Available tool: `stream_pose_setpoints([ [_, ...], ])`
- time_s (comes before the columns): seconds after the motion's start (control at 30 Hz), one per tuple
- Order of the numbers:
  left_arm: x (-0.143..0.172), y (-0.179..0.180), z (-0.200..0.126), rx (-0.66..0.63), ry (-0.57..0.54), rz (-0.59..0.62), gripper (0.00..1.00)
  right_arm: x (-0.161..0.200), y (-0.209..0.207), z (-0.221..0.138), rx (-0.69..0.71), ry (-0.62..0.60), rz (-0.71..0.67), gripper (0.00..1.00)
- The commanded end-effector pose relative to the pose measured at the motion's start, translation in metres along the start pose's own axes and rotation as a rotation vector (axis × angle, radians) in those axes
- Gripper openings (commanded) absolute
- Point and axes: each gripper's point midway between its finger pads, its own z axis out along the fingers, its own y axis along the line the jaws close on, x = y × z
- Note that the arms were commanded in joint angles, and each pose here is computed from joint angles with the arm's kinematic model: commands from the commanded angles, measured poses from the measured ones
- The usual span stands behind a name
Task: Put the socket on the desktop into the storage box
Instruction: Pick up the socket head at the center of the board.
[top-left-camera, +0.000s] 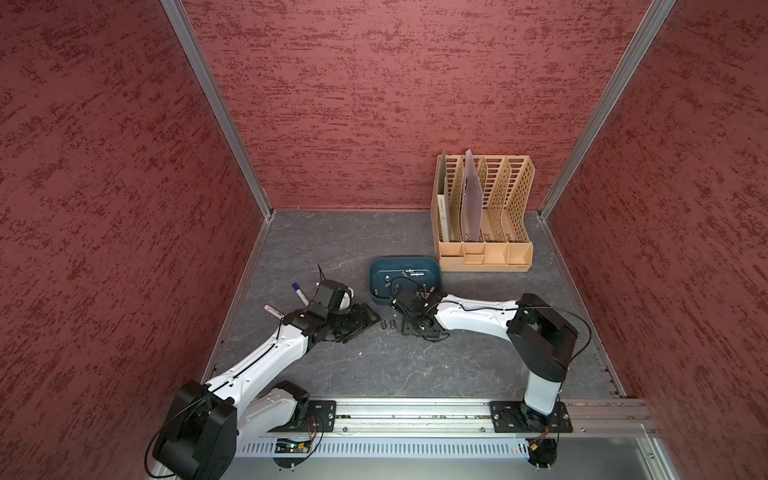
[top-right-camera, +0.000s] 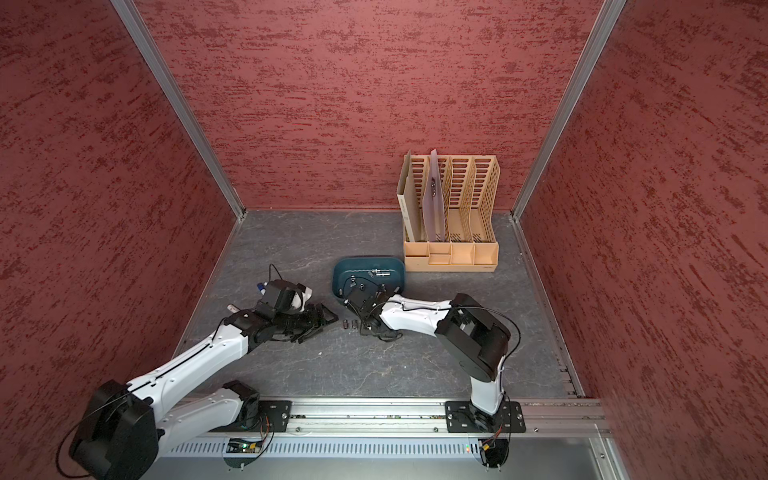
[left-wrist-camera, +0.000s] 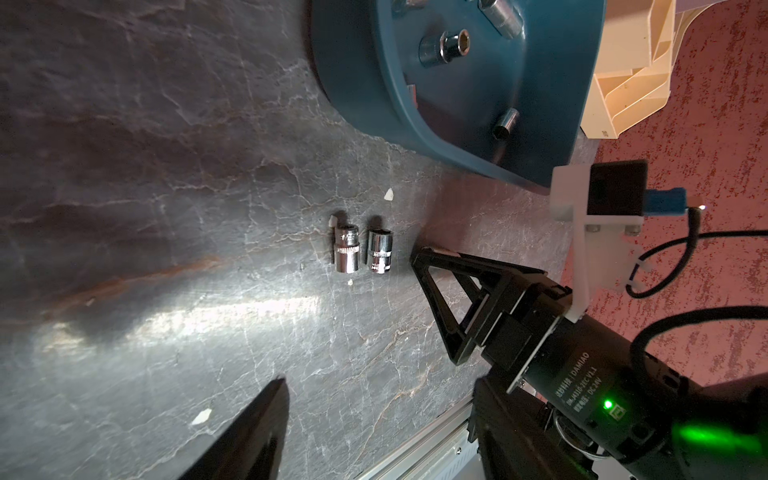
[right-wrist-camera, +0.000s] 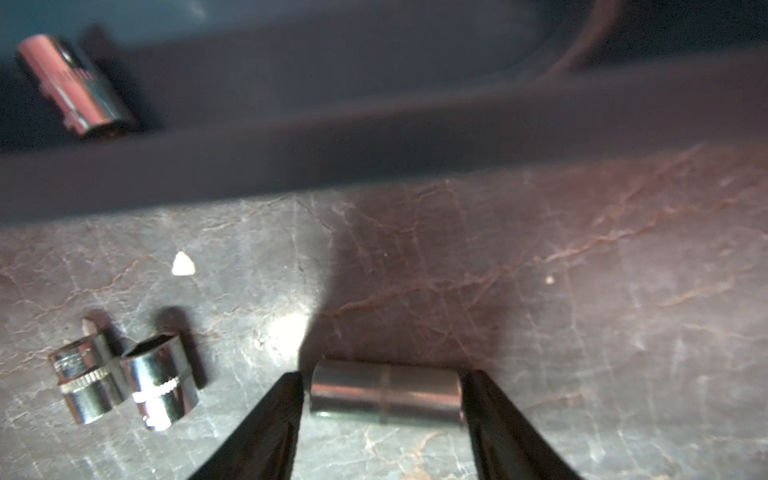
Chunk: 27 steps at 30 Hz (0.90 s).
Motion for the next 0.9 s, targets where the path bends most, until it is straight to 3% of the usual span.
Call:
stream_pose_setpoints([
  [0.0, -0.002, 0.001, -0.001, 0.009, -0.019, -0.003, 0.73, 0.008, -0.004, 0.004, 0.0, 0.017, 0.008, 0.59],
  [0.4, -0.001, 0.003, -0.002, 0.009, -0.024, -0.007, 0.73, -0.003, -0.007, -0.014, 0.008, -0.035, -0.033, 0.54],
  [0.87, -0.018, -0.012, -0.005, 0.039, -0.054, -0.002, 0.74, -0.03, 0.006, -0.075, -0.092, -0.142, -0.068, 0.55],
])
